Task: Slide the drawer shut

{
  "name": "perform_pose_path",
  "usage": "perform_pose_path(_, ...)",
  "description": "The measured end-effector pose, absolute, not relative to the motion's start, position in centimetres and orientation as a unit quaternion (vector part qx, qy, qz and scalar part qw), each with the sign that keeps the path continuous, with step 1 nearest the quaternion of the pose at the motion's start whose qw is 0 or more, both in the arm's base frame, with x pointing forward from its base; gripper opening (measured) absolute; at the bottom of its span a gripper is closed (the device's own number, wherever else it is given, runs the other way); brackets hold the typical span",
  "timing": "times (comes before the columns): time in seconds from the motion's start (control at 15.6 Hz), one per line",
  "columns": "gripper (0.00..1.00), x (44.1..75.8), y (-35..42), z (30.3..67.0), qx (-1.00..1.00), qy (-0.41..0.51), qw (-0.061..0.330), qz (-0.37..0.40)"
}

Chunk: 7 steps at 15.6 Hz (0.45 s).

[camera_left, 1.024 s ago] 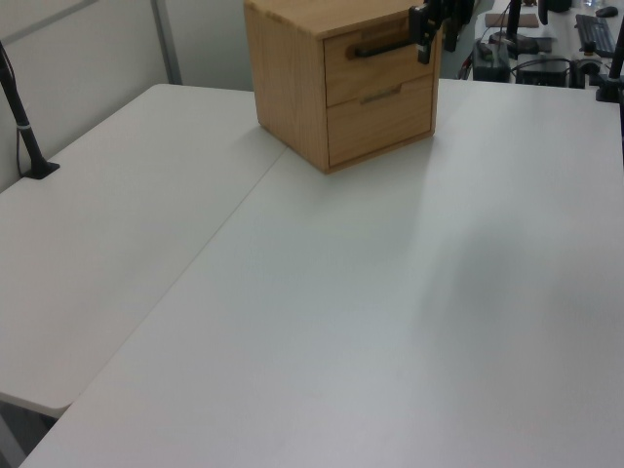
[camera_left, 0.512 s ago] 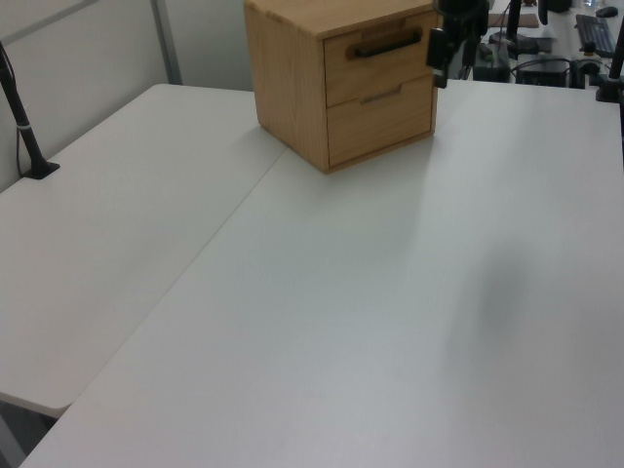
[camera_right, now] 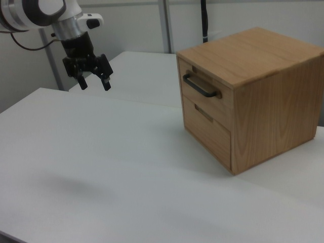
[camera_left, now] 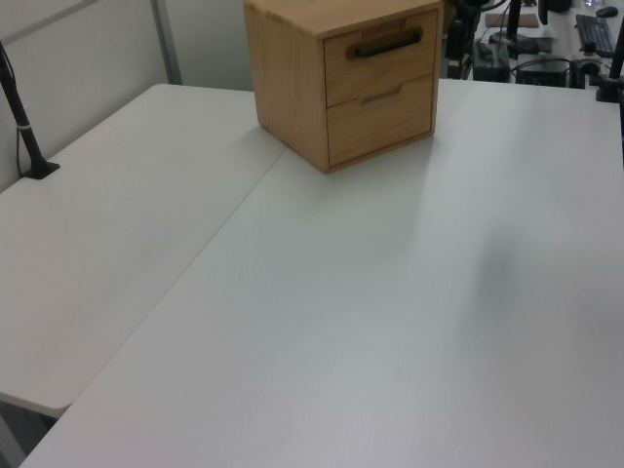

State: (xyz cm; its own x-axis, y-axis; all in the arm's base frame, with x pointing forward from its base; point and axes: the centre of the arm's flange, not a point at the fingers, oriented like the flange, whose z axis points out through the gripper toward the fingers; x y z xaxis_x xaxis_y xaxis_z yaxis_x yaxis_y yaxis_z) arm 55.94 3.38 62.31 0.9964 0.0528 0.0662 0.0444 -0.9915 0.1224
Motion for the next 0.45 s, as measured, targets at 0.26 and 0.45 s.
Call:
perform_pose_path(0.26, 1.00, 56.08, 3.51, 62.02, 0.997, 0.026, 0.061, 0.032)
perform_pose_path(0.45, 1.00, 56.09, 3.51, 62.00, 0.997, 0.026, 0.061, 0.032)
